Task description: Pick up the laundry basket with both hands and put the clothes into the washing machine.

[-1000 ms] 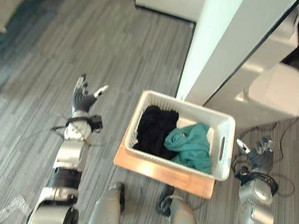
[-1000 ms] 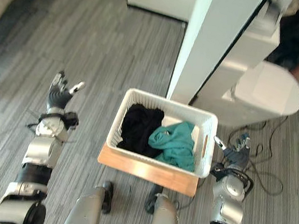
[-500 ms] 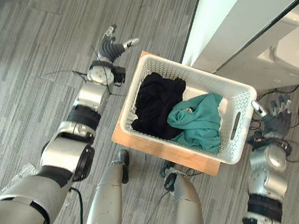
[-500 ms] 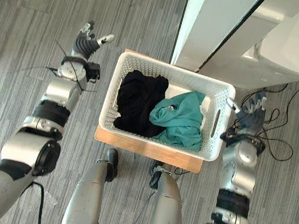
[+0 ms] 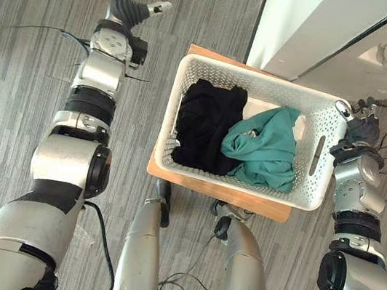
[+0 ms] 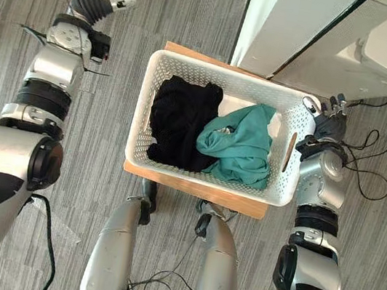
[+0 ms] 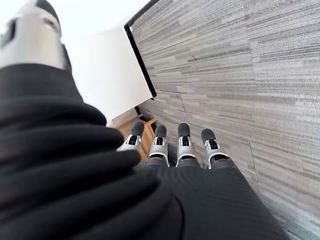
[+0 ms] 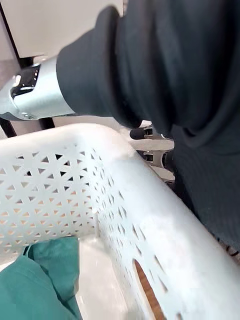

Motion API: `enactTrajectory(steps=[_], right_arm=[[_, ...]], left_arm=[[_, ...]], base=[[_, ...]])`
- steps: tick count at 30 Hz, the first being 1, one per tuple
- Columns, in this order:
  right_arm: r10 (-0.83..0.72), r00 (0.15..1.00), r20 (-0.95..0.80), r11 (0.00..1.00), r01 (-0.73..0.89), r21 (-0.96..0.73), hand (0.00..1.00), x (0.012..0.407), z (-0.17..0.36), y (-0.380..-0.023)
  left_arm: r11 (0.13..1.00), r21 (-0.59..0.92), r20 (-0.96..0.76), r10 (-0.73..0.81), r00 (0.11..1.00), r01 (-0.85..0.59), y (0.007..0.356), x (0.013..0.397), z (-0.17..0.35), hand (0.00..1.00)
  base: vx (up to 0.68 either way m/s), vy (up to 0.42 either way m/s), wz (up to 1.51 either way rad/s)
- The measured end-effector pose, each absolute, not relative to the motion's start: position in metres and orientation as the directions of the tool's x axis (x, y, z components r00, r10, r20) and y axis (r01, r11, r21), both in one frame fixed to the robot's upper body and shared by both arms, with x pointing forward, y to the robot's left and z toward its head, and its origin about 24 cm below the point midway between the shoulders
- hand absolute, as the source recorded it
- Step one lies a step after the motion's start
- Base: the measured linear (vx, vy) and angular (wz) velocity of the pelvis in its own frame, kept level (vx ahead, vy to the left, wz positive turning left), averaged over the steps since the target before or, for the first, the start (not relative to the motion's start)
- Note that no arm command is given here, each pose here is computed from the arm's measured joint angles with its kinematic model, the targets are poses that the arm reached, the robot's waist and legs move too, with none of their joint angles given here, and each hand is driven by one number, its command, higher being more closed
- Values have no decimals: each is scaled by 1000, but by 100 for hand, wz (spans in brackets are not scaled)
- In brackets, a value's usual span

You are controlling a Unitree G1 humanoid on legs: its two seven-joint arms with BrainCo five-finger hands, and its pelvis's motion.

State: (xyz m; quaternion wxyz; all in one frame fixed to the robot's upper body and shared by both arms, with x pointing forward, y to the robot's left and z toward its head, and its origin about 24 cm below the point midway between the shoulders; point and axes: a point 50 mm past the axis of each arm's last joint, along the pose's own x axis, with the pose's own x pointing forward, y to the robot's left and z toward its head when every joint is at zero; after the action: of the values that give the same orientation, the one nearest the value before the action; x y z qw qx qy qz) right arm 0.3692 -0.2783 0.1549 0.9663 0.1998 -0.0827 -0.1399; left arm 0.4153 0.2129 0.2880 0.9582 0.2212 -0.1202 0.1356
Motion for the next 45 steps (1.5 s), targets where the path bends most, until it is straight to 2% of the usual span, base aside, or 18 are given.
enactTrajectory(steps=[5, 10, 12, 15, 18, 23, 26, 28, 30, 33, 35, 39, 45], right_arm=[[-247, 968, 43, 903, 214, 372, 0, 373, 145, -279], [-150, 988, -18, 942, 149, 301, 0, 374, 132, -272], [-129, 991, -33, 959, 133, 249, 0, 373, 131, -274], [-102, 992, -73, 979, 113, 172, 0, 368, 121, -277], [-92, 991, -93, 988, 103, 118, 0, 365, 117, -279], [-62, 990, -129, 997, 69, 45, 0, 361, 107, -279], [-59, 987, -150, 998, 61, 12, 0, 359, 103, -282], [-63, 985, -157, 998, 65, 7, 0, 358, 102, -285], [-67, 985, -161, 998, 69, 8, 0, 358, 101, -286], [-74, 985, -156, 997, 77, 13, 0, 359, 101, -287], [-76, 985, -154, 997, 80, 22, 0, 361, 102, -285], [-66, 989, -134, 996, 74, 52, 0, 366, 107, -278], [-24, 995, -101, 998, 30, 59, 0, 368, 115, -268]], left_arm=[[846, 481, 260, 115, 959, -232, 207, 416, 286, 0], [768, 638, 187, -84, 979, -56, 196, 412, 267, 0], [734, 677, 97, -163, 982, 55, 193, 410, 248, 0], [722, 669, 28, -263, 964, 177, 185, 404, 233, 0], [768, 599, 42, -312, 949, 226, 188, 399, 235, 0], [758, 576, 39, -398, 917, 305, 184, 389, 239, 0], [702, 618, -9, -444, 896, 354, 179, 387, 236, 0], [633, 667, -87, -459, 884, 394, 176, 386, 224, 0], [600, 692, -119, -453, 883, 401, 176, 386, 217, 0], [478, 804, -136, -433, 891, 355, 173, 389, 213, 0], [463, 828, -120, -405, 906, 317, 172, 393, 207, 0], [521, 815, -67, -351, 934, 254, 166, 402, 198, 0], [541, 812, -64, -291, 955, 219, 173, 404, 191, 0]], base=[[-5, -47, 6], [-14, -14, 4], [-25, -24, 12], [-17, -21, 16], [-2, -7, 3], [6, -12, 1], [0, 0, 0], [0, 0, 0], [0, 0, 0], [0, -13, -3], [-2, -19, -10], [-2, -34, -7], [10, -30, -9]])
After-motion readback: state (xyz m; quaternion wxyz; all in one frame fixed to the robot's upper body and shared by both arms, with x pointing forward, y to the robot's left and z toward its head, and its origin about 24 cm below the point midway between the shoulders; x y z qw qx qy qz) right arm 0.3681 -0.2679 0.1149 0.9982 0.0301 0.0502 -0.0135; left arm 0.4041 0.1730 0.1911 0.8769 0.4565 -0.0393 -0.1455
